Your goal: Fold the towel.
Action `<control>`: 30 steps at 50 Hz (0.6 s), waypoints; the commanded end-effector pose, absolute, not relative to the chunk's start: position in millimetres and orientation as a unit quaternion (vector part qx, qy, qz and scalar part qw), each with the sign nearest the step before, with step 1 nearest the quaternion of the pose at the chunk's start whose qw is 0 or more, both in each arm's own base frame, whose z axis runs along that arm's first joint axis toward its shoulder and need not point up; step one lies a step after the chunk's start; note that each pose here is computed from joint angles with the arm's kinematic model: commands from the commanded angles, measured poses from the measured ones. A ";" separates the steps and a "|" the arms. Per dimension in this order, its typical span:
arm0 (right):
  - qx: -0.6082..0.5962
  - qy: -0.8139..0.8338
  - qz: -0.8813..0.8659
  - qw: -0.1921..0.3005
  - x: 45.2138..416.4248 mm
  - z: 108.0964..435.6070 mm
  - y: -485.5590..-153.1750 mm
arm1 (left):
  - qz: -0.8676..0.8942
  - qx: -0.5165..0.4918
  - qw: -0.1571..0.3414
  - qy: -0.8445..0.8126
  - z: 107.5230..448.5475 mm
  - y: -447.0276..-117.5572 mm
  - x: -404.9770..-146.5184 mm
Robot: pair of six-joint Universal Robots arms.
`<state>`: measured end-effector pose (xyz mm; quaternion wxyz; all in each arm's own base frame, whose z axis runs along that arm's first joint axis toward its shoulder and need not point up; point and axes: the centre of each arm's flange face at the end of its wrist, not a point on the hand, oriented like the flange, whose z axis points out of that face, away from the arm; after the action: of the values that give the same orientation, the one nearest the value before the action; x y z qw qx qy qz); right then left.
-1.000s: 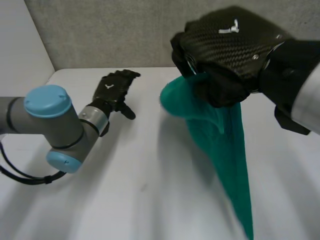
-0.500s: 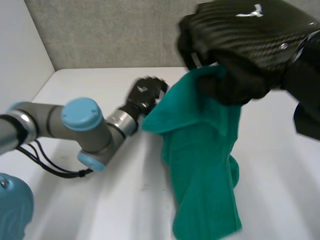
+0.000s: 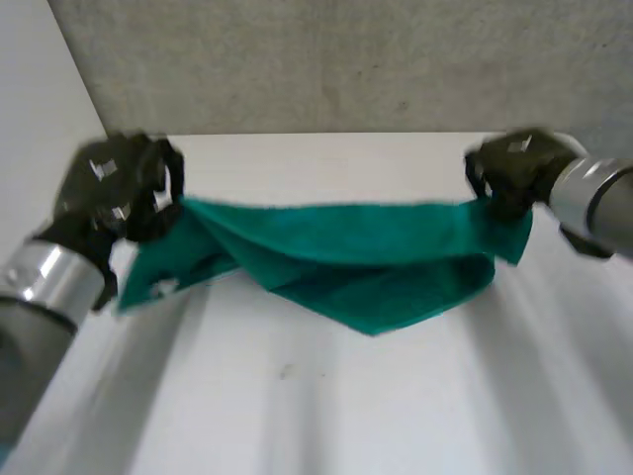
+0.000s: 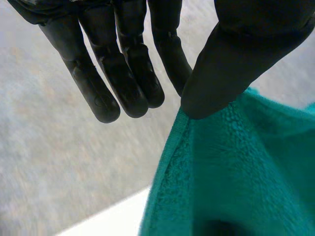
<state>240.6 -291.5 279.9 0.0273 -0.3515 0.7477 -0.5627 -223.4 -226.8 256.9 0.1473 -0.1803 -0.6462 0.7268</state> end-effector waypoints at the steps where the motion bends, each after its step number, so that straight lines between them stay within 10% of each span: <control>1: -0.447 0.787 -0.423 -0.033 244.2 209.9 -279.9 | 0.631 -0.272 0.081 -0.722 177.6 -233.2 -229.1; 10: -0.436 0.741 -0.504 -0.081 269.2 218.8 -313.1 | 0.633 -0.283 0.026 -0.720 169.6 -308.8 -246.8; 18: -0.248 0.556 -0.790 -0.068 287.2 353.8 -372.3 | 0.830 -0.166 0.014 -0.533 327.3 -371.8 -271.1; 23: -0.157 0.437 -0.884 -0.054 280.6 423.8 -360.8 | 0.936 -0.022 0.054 -0.346 436.3 -350.6 -250.6; 30: -0.183 0.446 -0.875 -0.045 276.0 422.9 -336.3 | 0.930 -0.037 0.057 -0.361 427.9 -338.2 -246.1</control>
<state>279.2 -351.6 433.1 -0.0495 -0.1550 0.4241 -0.8909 -253.7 -350.7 431.4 0.0514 -0.0339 -0.3579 0.9317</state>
